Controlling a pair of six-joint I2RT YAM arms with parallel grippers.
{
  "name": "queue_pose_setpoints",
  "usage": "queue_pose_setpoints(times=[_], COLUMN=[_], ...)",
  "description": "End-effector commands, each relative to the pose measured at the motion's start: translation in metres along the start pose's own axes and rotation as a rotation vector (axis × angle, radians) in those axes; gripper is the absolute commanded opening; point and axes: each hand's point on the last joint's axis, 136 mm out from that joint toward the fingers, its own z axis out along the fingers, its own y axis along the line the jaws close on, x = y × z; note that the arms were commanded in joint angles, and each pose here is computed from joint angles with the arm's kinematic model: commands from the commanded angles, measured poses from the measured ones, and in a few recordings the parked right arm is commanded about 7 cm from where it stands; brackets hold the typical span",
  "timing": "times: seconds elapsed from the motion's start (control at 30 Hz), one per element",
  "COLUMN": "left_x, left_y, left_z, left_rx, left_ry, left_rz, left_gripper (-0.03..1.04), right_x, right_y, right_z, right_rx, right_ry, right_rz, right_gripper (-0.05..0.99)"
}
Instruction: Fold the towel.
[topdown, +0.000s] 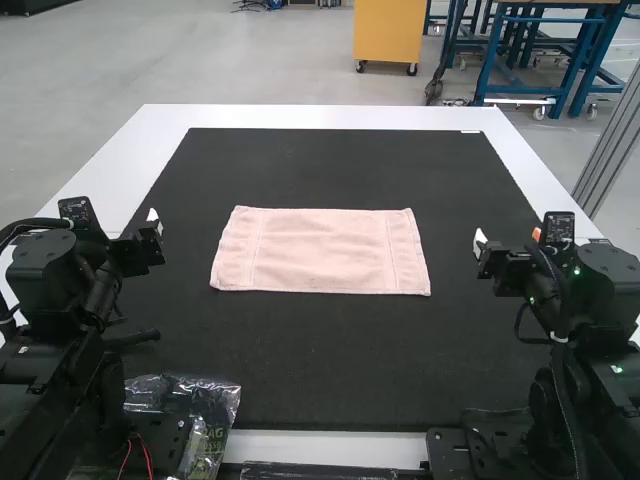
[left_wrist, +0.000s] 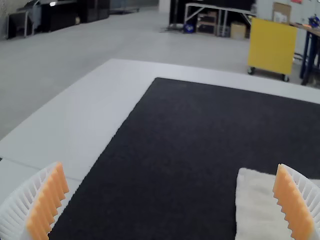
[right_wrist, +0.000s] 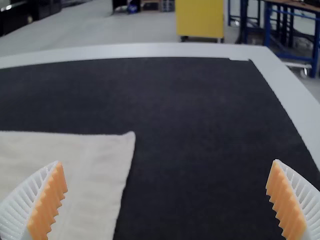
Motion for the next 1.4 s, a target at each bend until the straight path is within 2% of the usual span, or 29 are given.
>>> queue_pose_setpoints(times=[0.0, 0.47, 0.53, 0.6, 0.63, 0.73, 0.77, 0.87, 0.93, 0.97, 1.0, 1.03, 1.1, 1.17, 1.27, 1.37], left_x=[0.0, -0.003, -0.014, -0.024, -0.027, -0.035, -0.039, -0.053, -0.053, -0.051, -0.052, -0.056, -0.064, -0.077, -0.112, -0.139], left_y=[0.004, 0.003, 0.003, 0.002, 0.002, 0.0, -0.002, -0.001, -0.006, -0.01, -0.011, -0.013, -0.022, -0.022, -0.029, -0.032], left_z=[0.0, 0.0, 0.0, -0.001, -0.002, -0.003, -0.003, -0.006, -0.006, -0.006, -0.006, -0.007, -0.01, -0.014, -0.025, -0.026], left_rx=[-0.018, -0.016, -0.014, -0.013, -0.016, -0.022, -0.023, -0.037, -0.025, -0.005, 0.002, 0.011, 0.055, 0.05, 0.074, 0.08], left_ry=[-0.008, -0.017, -0.062, -0.105, -0.113, -0.145, -0.162, -0.217, -0.223, -0.222, -0.227, -0.248, -0.292, -0.329, -0.393, -0.402], left_rz=[-0.012, -0.01, 0.009, 0.054, 0.096, 0.281, 0.345, 0.352, 0.479, 0.51, 0.512, 0.492, 0.472, 0.467, 0.462, 0.436], left_gripper=[0.97, 0.97, 0.97, 0.97, 0.96, 0.96, 0.96, 0.96, 0.96, 0.95, 0.96, 0.96, 0.96, 0.96, 0.95, 0.95], right_x=[0.0, -0.008, -0.012, -0.023, -0.028, -0.037, -0.045, -0.054, -0.051, -0.052, -0.055, -0.055, -0.071, -0.092, -0.122, -0.152], right_y=[-0.006, -0.006, -0.006, -0.007, -0.013, -0.018, -0.019, -0.018, -0.008, -0.006, -0.006, -0.006, -0.007, -0.009, -0.012, -0.017], right_z=[0.0, 0.0, 0.0, -0.001, -0.002, -0.004, -0.005, -0.007, -0.006, -0.006, -0.007, -0.007, -0.011, -0.018, -0.022, -0.01], right_rx=[0.03, 0.028, 0.031, 0.036, 0.07, 0.106, 0.112, 0.136, 0.101, 0.096, 0.101, 0.1, 0.122, 0.148, 0.154, 0.152], right_ry=[-0.005, -0.037, -0.056, -0.1, -0.119, -0.156, -0.187, -0.208, -0.197, -0.206, -0.216, -0.216, -0.276, -0.328, -0.347, -0.305], right_rz=[-0.008, -0.001, -0.001, -0.001, -0.001, -0.034, -0.079, -0.322, -0.525, -0.573, -0.574, -0.576, -0.569, -0.556, -0.475, -0.337], right_gripper=[0.92, 0.92, 0.92, 0.92, 0.92, 0.92, 0.92, 0.92, 0.92, 0.92, 0.91, 0.91, 0.91, 0.91, 0.91, 0.91])
